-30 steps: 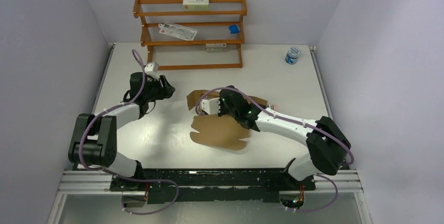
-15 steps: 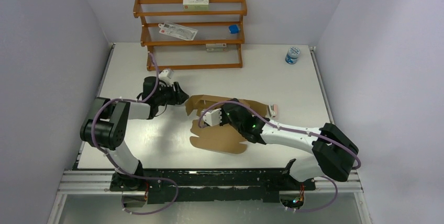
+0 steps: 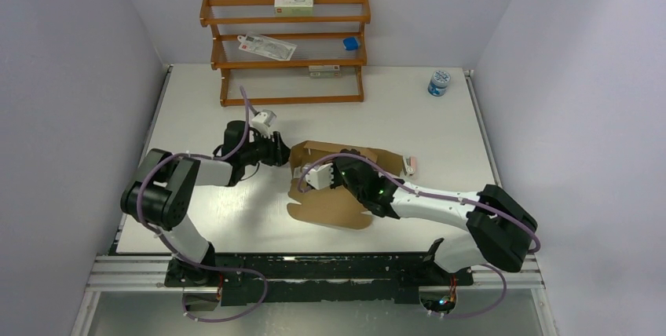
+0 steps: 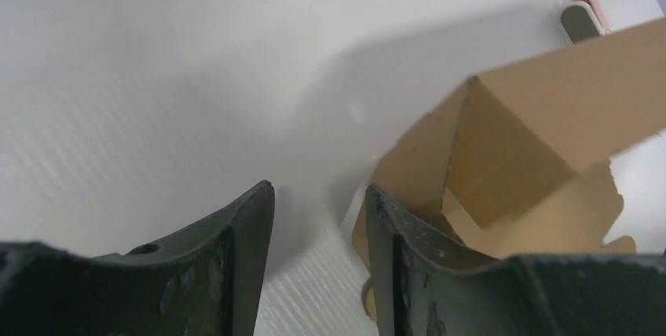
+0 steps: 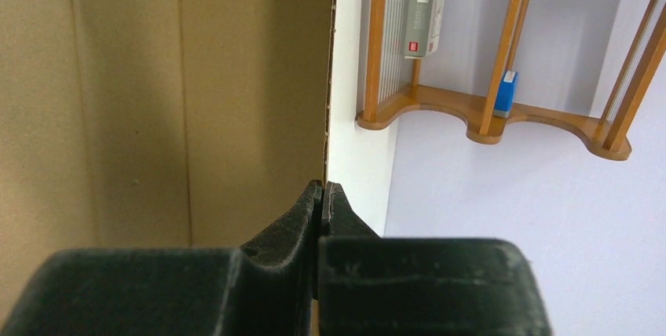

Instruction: Fold the paper box

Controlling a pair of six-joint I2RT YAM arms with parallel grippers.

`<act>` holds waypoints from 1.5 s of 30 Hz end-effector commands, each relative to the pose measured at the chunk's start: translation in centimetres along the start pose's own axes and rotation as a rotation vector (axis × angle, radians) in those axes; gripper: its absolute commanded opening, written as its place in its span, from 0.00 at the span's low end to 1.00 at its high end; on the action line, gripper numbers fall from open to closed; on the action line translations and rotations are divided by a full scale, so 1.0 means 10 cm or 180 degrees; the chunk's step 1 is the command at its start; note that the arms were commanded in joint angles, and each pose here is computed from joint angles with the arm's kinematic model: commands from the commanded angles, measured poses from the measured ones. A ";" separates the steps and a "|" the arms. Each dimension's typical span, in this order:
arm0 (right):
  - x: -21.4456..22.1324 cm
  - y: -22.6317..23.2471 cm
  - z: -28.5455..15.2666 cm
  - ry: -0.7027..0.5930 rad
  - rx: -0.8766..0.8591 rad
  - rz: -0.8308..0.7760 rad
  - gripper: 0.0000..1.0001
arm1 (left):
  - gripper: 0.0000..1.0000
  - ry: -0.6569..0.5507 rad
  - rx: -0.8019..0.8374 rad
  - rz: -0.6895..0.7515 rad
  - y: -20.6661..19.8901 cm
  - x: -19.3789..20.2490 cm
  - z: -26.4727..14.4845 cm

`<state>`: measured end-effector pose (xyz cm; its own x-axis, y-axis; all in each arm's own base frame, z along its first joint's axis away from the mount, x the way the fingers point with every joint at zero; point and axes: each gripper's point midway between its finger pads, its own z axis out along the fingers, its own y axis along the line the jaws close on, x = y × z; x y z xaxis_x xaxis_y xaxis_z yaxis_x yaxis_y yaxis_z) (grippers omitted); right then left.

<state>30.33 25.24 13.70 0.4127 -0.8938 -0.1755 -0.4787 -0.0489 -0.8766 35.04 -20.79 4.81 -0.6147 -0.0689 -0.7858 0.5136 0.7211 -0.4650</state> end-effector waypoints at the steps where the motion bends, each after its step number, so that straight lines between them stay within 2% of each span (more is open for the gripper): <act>1: 0.03 0.02 0.02 0.0067 0.0097 -0.0085 0.00 | 0.51 -0.0137 0.0253 0.0302 -0.29 -0.11 -0.06; 12: 0.00 0.22 0.00 0.0137 0.0110 -0.0139 0.00 | 0.50 -0.0166 0.0118 0.0495 -0.47 0.02 -0.16; 24: -0.12 0.47 -0.15 0.0124 0.0257 -0.0293 0.00 | 0.51 -0.0754 0.0145 0.0556 -0.65 0.02 -0.50; 35: -0.23 0.48 -0.21 0.0104 0.0302 -0.0469 0.00 | 0.51 -0.0904 0.0340 0.0803 -0.80 0.07 -0.51; 45: -0.27 0.51 -0.21 0.0093 0.0266 -0.0557 0.00 | 0.49 -0.1002 0.0246 0.0947 -0.84 0.20 -0.43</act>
<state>25.56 26.13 11.01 0.4426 -0.8959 -0.0389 -0.3404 -0.1277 -0.9316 26.44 -23.75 7.72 -0.3264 -0.0552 -0.9436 0.6872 0.6716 -0.2770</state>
